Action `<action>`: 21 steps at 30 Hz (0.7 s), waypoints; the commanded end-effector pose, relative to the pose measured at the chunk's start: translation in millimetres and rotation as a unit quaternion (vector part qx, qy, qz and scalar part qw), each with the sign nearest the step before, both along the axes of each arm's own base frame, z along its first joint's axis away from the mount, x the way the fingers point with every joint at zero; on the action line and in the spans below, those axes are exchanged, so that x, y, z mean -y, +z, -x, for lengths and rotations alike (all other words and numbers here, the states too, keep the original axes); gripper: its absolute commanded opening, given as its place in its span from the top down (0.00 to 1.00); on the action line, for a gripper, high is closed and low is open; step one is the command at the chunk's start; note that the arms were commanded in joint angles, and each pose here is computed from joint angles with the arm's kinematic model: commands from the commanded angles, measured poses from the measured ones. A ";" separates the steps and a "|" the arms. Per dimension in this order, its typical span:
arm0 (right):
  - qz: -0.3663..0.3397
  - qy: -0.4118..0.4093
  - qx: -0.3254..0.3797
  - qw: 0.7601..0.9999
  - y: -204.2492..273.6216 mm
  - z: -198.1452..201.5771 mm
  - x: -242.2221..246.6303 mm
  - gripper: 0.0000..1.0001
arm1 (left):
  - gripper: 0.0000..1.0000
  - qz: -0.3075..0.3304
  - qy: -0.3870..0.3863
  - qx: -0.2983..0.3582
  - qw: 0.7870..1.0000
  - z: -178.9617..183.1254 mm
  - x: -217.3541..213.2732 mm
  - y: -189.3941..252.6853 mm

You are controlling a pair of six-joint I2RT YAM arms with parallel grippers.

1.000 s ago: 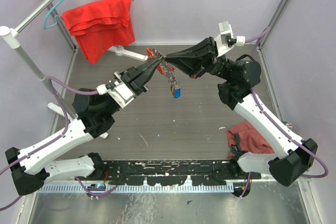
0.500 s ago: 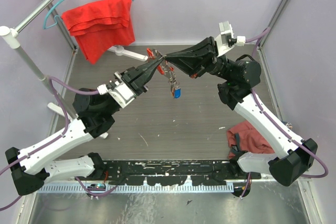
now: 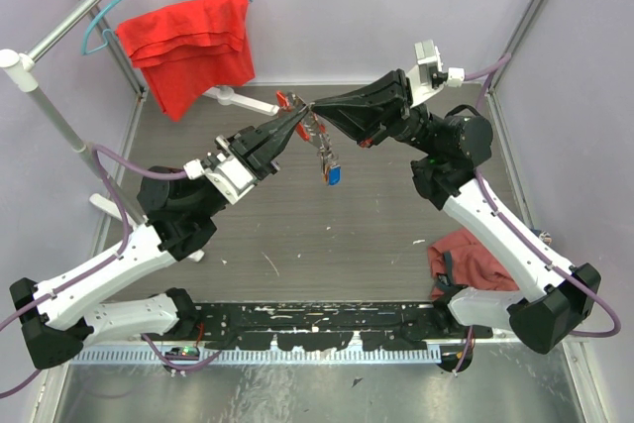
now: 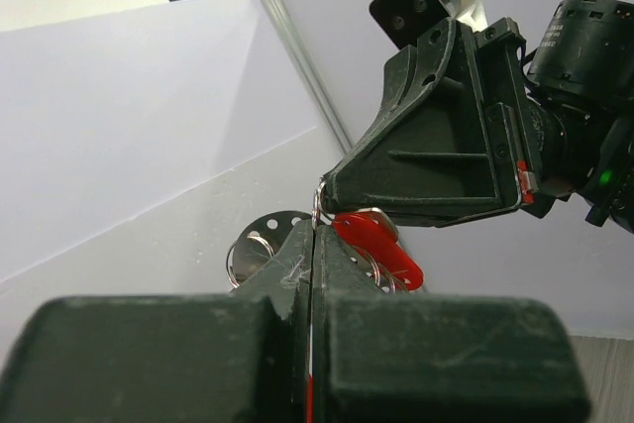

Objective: Put the keys on the keyring

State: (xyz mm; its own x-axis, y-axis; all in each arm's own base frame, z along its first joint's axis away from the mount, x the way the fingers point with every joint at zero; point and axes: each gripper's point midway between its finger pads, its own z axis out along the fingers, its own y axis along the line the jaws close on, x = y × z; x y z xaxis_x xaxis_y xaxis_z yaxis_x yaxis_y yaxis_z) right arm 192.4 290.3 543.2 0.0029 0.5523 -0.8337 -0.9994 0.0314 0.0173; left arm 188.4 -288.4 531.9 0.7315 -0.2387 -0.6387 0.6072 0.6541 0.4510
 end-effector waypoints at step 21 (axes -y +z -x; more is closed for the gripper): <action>-0.018 -0.022 -0.022 0.999 6.5 0.0 8.0 0.99 | 1.00 0.027 -0.006 0.036 0.999 13.2 -9.8 15.0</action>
